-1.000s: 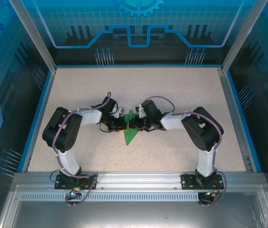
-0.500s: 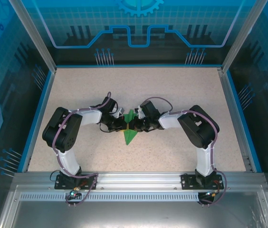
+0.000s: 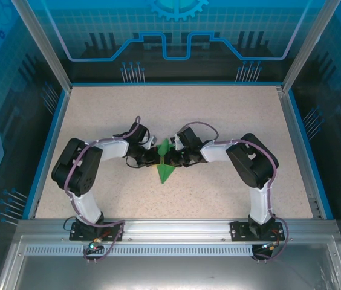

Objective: Fold a paper plane with a square sheet of paper (pick it up from the middle)
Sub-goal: Fourth fold the wing at the center of the table.

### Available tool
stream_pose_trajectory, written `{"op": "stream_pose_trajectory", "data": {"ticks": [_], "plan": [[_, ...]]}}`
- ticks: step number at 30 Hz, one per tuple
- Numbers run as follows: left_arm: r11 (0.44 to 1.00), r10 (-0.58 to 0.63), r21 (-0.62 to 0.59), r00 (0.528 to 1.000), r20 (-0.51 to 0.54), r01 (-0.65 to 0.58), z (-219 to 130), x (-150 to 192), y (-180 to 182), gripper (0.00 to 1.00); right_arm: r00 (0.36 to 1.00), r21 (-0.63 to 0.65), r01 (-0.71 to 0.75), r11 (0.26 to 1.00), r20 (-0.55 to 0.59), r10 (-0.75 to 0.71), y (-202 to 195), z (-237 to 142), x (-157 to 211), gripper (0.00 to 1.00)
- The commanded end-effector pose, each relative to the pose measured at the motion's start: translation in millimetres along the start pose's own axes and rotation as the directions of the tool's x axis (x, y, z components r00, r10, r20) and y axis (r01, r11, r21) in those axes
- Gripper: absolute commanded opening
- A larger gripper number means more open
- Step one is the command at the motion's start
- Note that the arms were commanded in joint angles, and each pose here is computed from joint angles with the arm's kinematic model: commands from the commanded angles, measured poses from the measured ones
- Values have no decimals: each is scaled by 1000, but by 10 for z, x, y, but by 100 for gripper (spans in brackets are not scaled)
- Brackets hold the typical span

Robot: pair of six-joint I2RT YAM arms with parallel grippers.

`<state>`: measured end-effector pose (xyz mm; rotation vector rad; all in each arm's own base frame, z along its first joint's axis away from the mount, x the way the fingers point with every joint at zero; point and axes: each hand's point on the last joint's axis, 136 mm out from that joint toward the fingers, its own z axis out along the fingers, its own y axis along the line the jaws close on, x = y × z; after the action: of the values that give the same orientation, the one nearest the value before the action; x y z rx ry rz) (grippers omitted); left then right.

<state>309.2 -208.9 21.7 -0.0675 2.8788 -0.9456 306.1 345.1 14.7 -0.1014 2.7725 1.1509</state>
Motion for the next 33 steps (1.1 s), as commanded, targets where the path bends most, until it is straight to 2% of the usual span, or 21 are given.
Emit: {"op": "stream_pose_trajectory", "data": {"ticks": [1, 6, 10, 16, 24, 33], "plan": [[1000, 7, 14, 998, 61, -8, -218, -92, -159, 8, 997, 170, -37, 985, -55, 47, -464, 89, 197, 13], [997, 6, 72, 995, 97, -13, -425, -100, -363, 9, 997, 169, -39, 985, -60, 49, -481, 100, 223, 13], [996, -22, 92, 997, 79, 15, -446, 80, -375, 8, 997, 146, -46, 988, -58, 55, -450, 112, 225, 13], [993, -68, 99, 996, 60, 61, -282, 417, -272, 5, 997, 129, -48, 991, -55, 56, -409, 99, 222, 13], [987, -36, 158, 997, 63, 25, -21, 537, -399, 4, 997, 126, -38, 991, -56, 46, -359, 58, 221, 13], [997, -25, 77, 999, 23, 23, 150, 640, -163, 2, 998, 114, -33, 993, -50, 39, -307, 29, 204, 13]]}}
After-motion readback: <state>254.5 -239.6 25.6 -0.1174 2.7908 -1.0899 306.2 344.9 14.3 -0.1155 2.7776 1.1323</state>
